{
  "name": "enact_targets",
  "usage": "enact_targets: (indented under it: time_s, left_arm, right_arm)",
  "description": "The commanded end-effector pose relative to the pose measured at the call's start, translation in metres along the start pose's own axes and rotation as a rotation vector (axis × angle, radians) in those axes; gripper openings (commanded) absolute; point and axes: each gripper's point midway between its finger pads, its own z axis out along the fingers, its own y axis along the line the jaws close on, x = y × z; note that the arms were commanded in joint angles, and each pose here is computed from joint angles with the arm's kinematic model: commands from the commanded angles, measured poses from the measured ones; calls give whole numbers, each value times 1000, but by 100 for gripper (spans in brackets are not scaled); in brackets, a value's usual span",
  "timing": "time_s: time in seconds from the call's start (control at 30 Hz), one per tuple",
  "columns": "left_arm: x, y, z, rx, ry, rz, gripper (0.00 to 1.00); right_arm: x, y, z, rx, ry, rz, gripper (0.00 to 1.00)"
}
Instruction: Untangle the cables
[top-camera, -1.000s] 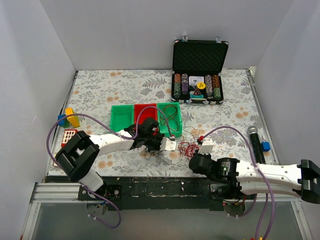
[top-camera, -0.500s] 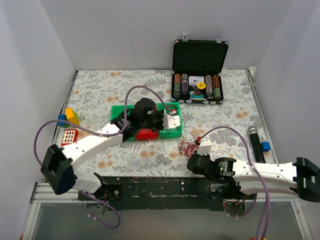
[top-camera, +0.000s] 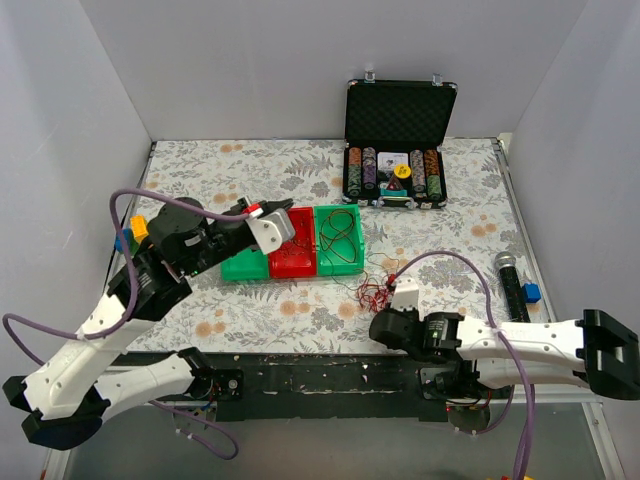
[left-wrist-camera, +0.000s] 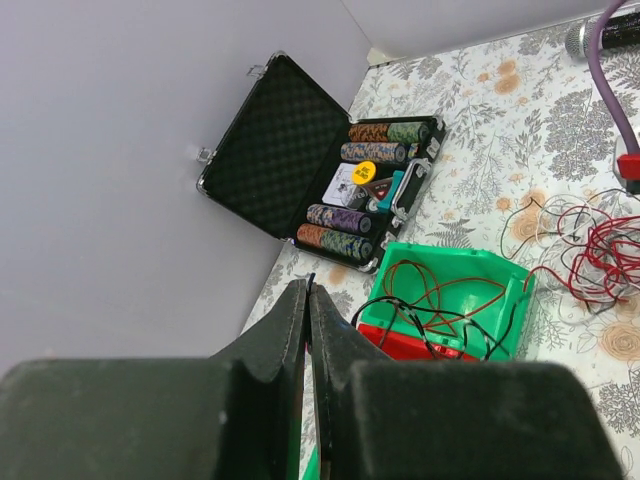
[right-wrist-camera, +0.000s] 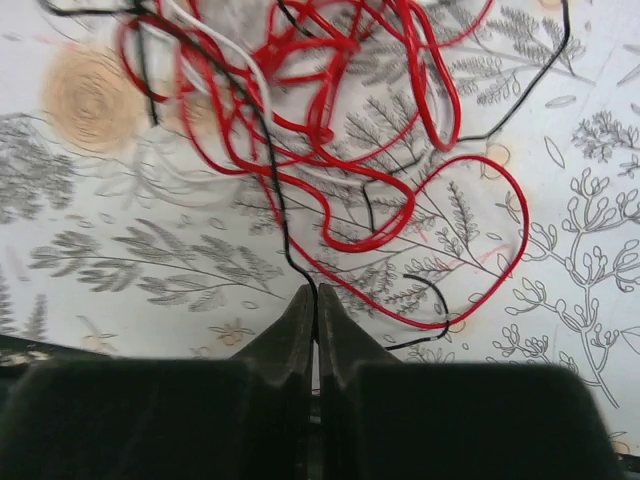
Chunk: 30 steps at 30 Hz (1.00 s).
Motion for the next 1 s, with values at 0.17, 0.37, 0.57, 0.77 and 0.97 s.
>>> enact_targets:
  time_s: [0.17,0.37,0.57,0.77,0.97]
  left_arm:
    - [22,-24,-23,56,62,-33,0]
    - [19,-27,-27,75,57,-40,0]
    - [14,-26,-28,77,56,-74,0]
    - [13,-25,-28,76,54,-79,0]
    - [8,-22,-28,72,47,-83,0]
  right_arm:
    - [-140,80,-100,-390,-359,0,66]
    - [-179,112,-145,-530,-457,-153,87]
    - [-207,160,-181,-725,-575,-228,88]
    - [-216,201,-185,-830,-630,-276,89]
    - [-220,225,-166,-812,-648,-310,90]
